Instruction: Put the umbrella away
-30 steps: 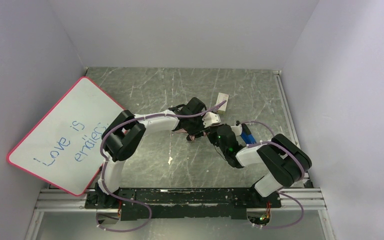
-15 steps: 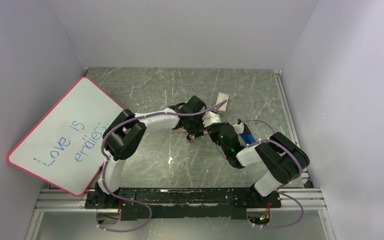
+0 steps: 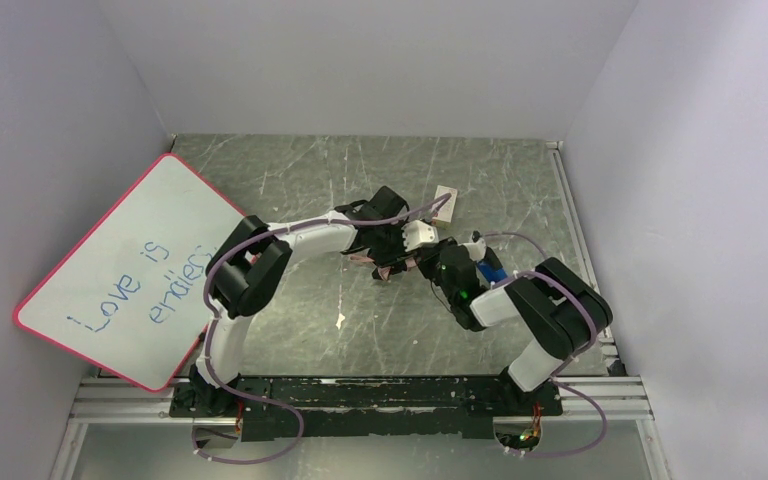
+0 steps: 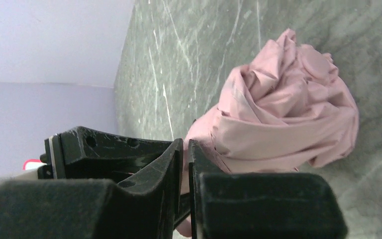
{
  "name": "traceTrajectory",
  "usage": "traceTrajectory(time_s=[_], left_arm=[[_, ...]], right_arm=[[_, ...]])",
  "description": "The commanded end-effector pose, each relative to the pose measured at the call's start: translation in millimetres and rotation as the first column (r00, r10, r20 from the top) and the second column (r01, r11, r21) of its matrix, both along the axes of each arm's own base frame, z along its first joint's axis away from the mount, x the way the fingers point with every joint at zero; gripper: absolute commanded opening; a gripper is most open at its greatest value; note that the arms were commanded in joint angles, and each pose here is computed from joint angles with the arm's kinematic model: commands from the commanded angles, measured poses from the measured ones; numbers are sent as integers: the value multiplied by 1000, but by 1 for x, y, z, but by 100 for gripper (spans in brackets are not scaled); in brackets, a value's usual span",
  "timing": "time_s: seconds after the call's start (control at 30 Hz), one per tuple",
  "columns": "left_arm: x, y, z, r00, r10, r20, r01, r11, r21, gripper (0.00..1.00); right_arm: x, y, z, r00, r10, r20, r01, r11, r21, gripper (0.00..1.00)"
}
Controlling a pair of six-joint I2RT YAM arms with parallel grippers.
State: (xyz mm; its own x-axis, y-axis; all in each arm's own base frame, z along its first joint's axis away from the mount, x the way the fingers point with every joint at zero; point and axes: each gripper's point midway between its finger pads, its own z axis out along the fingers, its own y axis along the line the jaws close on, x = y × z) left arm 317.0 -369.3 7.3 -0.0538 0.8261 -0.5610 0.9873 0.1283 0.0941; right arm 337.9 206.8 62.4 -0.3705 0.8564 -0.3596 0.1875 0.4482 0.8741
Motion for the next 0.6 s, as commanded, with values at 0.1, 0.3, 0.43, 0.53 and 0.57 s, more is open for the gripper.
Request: traceTrajectory(time_s=[0.1, 0.3, 0.43, 0.53, 0.57], left_arm=[[-133, 91, -93, 860, 10, -509, 175, 933, 315, 5], [-132, 91, -93, 860, 19, -510, 167, 934, 316, 5], [-128, 88, -91, 862, 30, -507, 149, 940, 308, 5], [-124, 83, -88, 855, 40, -516, 128, 950, 285, 5], [-123, 82, -86, 853, 39, -521, 124, 953, 275, 5]], right_arm=[[4, -1, -35, 996, 26, -89, -32, 997, -67, 14], [0, 1, -46, 991, 45, -127, -53, 996, -65, 13], [-2, -14, -39, 994, -6, -109, -5, 995, -103, 13], [-2, -36, -24, 993, -88, -77, 75, 984, -163, 14], [-5, -44, -24, 990, -114, -88, 96, 976, -194, 14]])
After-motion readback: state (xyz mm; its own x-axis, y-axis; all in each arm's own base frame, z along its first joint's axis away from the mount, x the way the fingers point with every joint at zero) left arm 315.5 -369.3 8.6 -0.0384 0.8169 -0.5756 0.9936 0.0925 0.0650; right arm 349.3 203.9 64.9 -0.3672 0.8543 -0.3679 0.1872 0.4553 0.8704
